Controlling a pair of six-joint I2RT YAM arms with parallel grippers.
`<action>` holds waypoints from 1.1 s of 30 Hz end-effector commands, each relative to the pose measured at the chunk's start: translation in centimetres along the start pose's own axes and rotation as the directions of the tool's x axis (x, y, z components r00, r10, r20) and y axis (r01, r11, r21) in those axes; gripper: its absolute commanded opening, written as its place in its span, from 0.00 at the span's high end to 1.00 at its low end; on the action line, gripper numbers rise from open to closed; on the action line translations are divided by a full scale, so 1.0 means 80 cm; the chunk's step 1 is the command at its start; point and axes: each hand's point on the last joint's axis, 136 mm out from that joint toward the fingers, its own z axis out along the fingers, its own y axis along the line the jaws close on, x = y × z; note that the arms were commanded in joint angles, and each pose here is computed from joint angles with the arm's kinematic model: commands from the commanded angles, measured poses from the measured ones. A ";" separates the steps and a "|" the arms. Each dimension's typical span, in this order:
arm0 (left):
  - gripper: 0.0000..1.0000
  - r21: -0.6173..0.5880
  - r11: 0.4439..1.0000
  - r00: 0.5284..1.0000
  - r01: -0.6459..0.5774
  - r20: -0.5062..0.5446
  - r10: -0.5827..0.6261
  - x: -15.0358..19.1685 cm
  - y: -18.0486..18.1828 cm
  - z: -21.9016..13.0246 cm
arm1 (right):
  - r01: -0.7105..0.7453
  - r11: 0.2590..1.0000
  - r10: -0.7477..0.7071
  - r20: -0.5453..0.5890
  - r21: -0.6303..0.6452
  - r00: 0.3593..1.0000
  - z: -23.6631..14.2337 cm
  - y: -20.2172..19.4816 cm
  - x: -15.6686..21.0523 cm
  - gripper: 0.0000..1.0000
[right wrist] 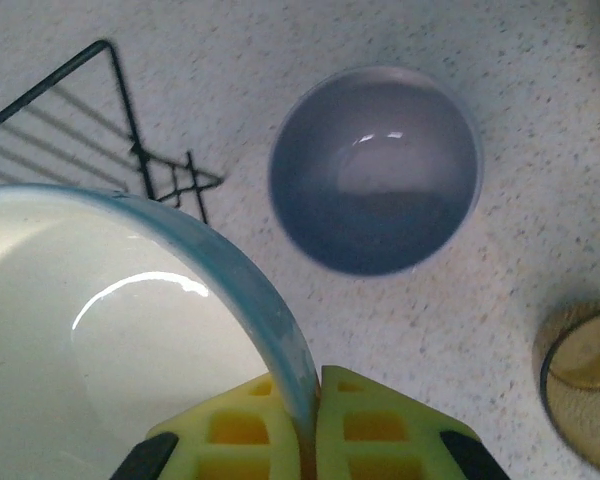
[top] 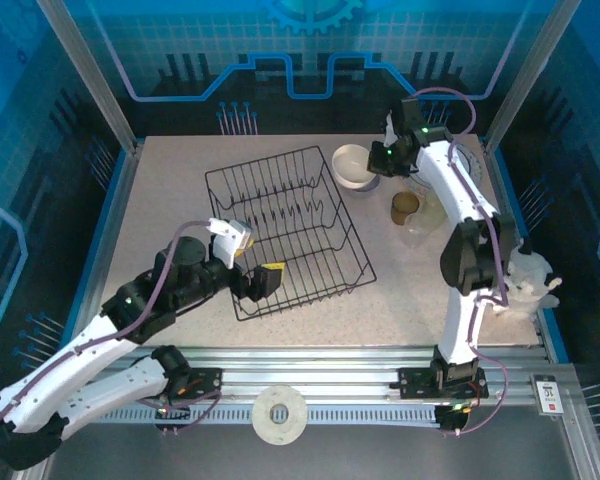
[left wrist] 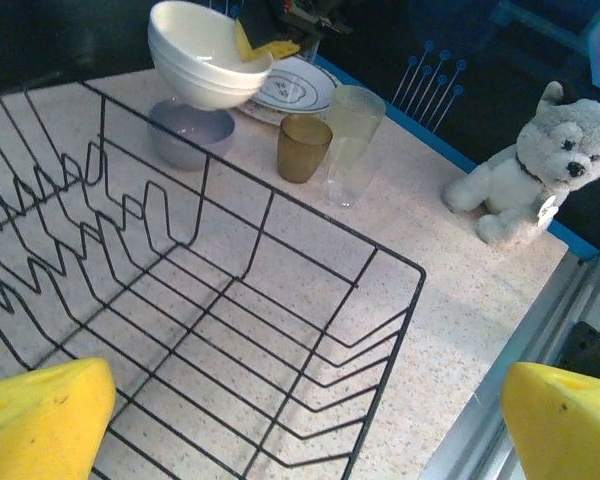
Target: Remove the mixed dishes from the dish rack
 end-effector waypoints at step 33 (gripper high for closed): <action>0.01 -0.069 0.980 0.979 0.185 -0.070 -0.190 0.047 0.025 0.000 | -0.082 0.983 0.097 -0.088 0.163 0.991 0.122 -0.085 -0.030 1.00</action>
